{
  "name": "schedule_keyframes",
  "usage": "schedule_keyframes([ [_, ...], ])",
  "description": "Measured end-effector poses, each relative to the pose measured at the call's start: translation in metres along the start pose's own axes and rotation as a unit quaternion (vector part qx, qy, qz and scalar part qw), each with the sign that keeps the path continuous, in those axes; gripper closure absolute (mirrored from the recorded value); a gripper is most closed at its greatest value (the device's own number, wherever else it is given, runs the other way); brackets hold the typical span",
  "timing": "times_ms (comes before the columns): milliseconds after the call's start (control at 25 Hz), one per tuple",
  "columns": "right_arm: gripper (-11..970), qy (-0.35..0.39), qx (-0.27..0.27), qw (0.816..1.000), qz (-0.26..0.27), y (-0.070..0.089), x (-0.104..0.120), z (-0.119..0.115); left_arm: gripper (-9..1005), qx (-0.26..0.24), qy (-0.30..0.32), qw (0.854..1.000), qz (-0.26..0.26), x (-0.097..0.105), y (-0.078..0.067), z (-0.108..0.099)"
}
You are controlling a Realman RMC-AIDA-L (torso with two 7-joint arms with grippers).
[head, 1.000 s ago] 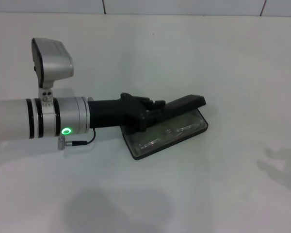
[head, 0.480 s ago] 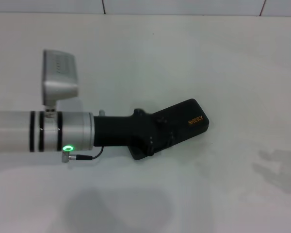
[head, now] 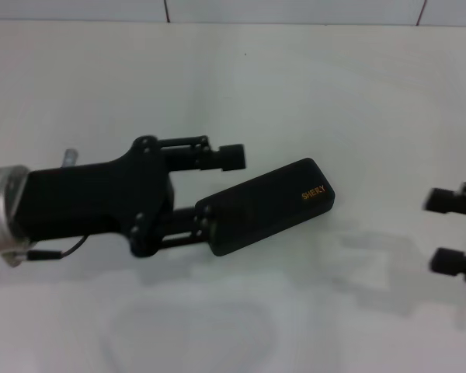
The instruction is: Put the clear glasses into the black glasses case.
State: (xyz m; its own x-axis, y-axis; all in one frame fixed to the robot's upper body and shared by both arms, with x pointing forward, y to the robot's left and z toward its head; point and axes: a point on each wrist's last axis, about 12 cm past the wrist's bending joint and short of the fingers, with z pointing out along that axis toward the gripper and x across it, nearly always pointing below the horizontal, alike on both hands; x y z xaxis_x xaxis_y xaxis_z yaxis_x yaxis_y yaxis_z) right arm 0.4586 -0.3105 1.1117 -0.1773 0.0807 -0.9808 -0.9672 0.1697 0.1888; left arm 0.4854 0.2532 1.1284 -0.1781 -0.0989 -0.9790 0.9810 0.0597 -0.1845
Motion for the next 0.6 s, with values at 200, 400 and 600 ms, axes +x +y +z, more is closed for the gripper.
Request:
schedule_keyframes([
  [200, 278, 0.001, -0.059, 0.998, -0.010, -0.013, -0.001, 0.045, 549, 0.010, 0.027, 1.000, -0.013, 0.007, -0.010, -0.010],
  [400, 264, 0.011, -0.092, 0.996, -0.007, -0.027, -0.005, 0.076, 329, -0.014, 0.047, 0.998, -0.026, 0.016, -0.015, -0.025],
  [600, 262, 0.005, -0.095, 0.995, -0.001, -0.028, -0.005, 0.079, 329, -0.020, 0.050, 0.998, -0.018, 0.021, -0.017, -0.029],
])
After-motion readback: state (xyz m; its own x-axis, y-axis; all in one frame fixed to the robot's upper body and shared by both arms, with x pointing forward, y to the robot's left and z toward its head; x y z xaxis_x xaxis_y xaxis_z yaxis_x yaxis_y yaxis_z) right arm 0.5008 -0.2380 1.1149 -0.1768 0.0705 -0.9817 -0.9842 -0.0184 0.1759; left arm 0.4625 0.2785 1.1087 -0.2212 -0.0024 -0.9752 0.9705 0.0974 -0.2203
